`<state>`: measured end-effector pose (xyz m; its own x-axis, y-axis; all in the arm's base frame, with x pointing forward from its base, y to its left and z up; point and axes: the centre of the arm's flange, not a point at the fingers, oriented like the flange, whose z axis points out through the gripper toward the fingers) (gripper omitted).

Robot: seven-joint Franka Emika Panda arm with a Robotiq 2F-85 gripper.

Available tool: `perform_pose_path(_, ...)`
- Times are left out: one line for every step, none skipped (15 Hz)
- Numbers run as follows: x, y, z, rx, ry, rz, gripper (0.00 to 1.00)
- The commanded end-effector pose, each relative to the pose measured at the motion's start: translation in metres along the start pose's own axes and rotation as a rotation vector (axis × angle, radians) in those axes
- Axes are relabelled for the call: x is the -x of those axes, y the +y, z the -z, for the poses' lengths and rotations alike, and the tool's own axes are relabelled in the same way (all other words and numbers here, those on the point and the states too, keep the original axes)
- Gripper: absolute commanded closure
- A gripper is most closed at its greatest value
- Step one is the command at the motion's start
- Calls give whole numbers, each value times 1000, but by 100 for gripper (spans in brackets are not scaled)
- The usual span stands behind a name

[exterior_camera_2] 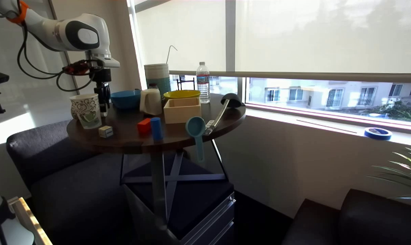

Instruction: Turn the paper cup on the left upside down, pick up the paper cup on the right and put it on the paper cup to the left

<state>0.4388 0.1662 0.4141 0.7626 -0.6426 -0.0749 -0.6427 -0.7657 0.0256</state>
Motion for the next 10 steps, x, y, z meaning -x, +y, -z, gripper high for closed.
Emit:
perform_pose_path(4, -1, 6, -4, -10, -15, 62)
perform_pose_path(5, -1, 8, -3, -2, -11, 62)
perform_pose_path(8, -1, 11, -5, 6, -4, 62)
perform_pose_path(10, -1, 15, -6, 24, 7, 62)
perform_pose_path(13, 0, 20, -7, 46, 21, 62)
perform_pose_path(17, 0, 24, -7, 71, 32, 62)
perform_pose_path(21, 0, 30, -7, 103, 60, 62)
perform_pose_path(26, 1, 34, 9, 157, 100, 62)
perform_pose_path(29, 3, 38, 25, 200, 126, 62)
perform_pose_path(34, 4, 43, 22, 243, 168, 62)
